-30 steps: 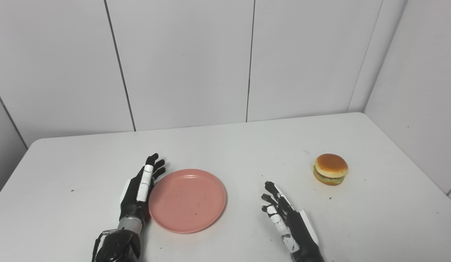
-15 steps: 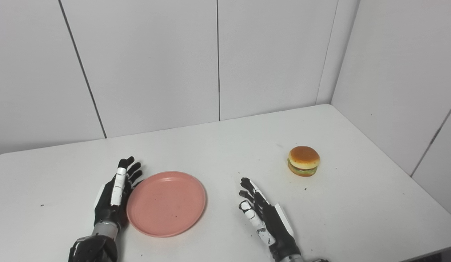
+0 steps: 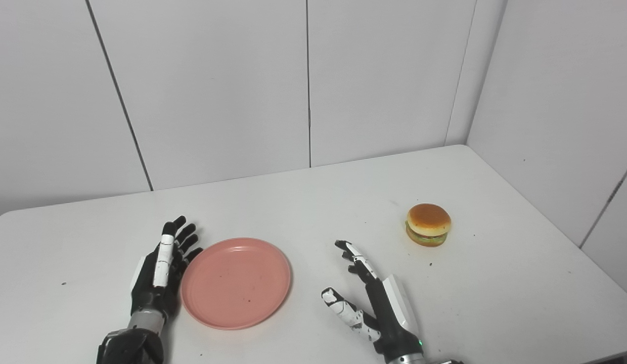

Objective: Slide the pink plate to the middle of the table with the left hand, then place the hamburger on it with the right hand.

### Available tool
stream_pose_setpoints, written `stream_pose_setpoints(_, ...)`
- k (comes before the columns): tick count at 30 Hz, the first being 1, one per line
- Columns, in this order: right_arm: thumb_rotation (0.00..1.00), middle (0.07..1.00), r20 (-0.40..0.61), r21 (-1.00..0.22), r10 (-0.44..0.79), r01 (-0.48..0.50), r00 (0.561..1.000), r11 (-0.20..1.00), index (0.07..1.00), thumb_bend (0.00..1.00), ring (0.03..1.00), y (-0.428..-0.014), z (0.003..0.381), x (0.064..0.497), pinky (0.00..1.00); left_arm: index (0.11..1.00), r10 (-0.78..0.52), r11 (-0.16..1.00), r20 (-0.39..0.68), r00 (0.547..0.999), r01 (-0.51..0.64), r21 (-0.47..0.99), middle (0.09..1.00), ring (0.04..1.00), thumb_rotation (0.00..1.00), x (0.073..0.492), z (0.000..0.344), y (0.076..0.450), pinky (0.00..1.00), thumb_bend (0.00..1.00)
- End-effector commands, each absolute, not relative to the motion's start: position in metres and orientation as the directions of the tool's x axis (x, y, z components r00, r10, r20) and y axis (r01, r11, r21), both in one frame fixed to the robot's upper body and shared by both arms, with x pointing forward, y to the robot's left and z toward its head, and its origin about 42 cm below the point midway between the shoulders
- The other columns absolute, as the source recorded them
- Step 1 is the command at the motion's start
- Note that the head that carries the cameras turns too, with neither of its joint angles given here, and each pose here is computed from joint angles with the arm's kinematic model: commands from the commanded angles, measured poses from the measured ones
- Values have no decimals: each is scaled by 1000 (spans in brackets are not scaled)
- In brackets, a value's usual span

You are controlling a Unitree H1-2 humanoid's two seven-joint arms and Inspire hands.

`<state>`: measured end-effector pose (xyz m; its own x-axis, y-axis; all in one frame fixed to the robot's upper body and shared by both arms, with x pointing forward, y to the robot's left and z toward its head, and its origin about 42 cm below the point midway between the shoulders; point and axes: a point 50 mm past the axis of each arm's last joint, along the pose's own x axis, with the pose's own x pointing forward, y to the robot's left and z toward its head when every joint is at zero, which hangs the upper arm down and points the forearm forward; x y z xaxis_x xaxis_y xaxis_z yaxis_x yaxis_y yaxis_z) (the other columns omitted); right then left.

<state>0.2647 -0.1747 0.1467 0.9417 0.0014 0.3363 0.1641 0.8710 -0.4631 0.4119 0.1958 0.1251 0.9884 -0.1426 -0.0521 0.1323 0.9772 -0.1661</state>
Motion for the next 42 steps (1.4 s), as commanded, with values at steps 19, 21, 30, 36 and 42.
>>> stream_pose_setpoints(19,842,764,533,-791,144,431,834,434,715,838,787,-216,248,331,816,882,-169,976,-35,985,163,-142,889,900,866,421,124,189,830,851)
stream_pose_setpoints(21,841,760,528,-804,143,439,837,401,715,838,785,-223,252,336,812,881,-172,976,-31,985,166,-144,890,901,864,420,125,188,834,851)
stream_pose_setpoints(30,847,767,499,-844,114,451,859,291,726,865,783,-252,267,358,801,894,-171,977,-36,985,164,-136,890,903,877,416,124,187,831,858)
stream_pose_setpoints(36,833,753,465,-871,82,438,882,221,725,864,765,-273,268,377,770,890,-173,977,-32,984,167,-136,894,908,876,415,125,186,834,863)
stream_pose_setpoints(42,844,770,397,-905,30,386,917,181,742,878,769,-292,263,390,710,896,-169,977,-31,985,163,-140,895,907,871,414,127,188,840,868)
